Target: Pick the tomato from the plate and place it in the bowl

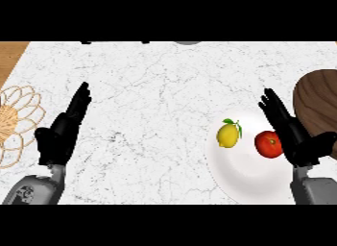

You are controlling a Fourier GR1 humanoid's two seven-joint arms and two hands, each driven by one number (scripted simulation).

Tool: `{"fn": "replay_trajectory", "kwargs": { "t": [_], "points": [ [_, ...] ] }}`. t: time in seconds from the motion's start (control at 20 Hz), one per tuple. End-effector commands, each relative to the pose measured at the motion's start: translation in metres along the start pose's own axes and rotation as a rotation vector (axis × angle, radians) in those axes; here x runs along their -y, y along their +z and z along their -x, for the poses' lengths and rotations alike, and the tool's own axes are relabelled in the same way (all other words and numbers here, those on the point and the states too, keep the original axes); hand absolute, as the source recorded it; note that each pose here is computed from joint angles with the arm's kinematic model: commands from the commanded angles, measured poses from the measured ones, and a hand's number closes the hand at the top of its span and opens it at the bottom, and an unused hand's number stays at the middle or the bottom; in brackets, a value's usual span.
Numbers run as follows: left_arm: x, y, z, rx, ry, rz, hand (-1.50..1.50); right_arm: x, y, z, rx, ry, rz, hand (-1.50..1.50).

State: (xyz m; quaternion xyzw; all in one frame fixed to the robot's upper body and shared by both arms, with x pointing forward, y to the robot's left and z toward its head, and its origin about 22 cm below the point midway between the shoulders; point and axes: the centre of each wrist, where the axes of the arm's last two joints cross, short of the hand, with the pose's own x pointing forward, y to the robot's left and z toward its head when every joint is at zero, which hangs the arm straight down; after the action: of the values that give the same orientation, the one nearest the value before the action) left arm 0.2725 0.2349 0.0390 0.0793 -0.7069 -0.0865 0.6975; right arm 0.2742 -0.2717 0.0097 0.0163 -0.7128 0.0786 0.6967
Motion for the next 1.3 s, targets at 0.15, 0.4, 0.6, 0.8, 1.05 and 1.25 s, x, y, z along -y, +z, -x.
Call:
{"fn": "replay_trajectory", "kwargs": {
  "t": [0.15,0.4,0.6,0.8,1.05,1.25],
  "points": [
    [-0.042,-0.014,-0.028,0.151,0.018,-0.117,0.00,-0.087,-0.024,-0.052,0.226,-0.162,-0.542,-1.50],
    [-0.084,-0.008,-0.030,0.172,0.074,-0.231,0.00,-0.055,-0.002,-0.093,0.505,0.176,-0.269,-1.50],
    [-0.086,-0.002,-0.016,0.162,0.094,-0.233,0.00,-0.074,0.055,-0.081,0.604,0.244,-0.321,-1.50],
    [-0.111,-0.016,-0.017,0.173,0.109,-0.234,0.00,-0.055,0.085,-0.114,0.608,0.408,-0.363,-1.50],
    [-0.117,-0.021,-0.029,0.191,0.092,-0.224,0.00,-0.013,0.091,-0.165,0.519,0.695,-0.296,-1.50],
    [-0.101,-0.010,-0.018,0.184,0.087,-0.225,0.00,0.004,0.105,-0.199,0.368,0.876,-0.310,-1.50]
  ]
}}
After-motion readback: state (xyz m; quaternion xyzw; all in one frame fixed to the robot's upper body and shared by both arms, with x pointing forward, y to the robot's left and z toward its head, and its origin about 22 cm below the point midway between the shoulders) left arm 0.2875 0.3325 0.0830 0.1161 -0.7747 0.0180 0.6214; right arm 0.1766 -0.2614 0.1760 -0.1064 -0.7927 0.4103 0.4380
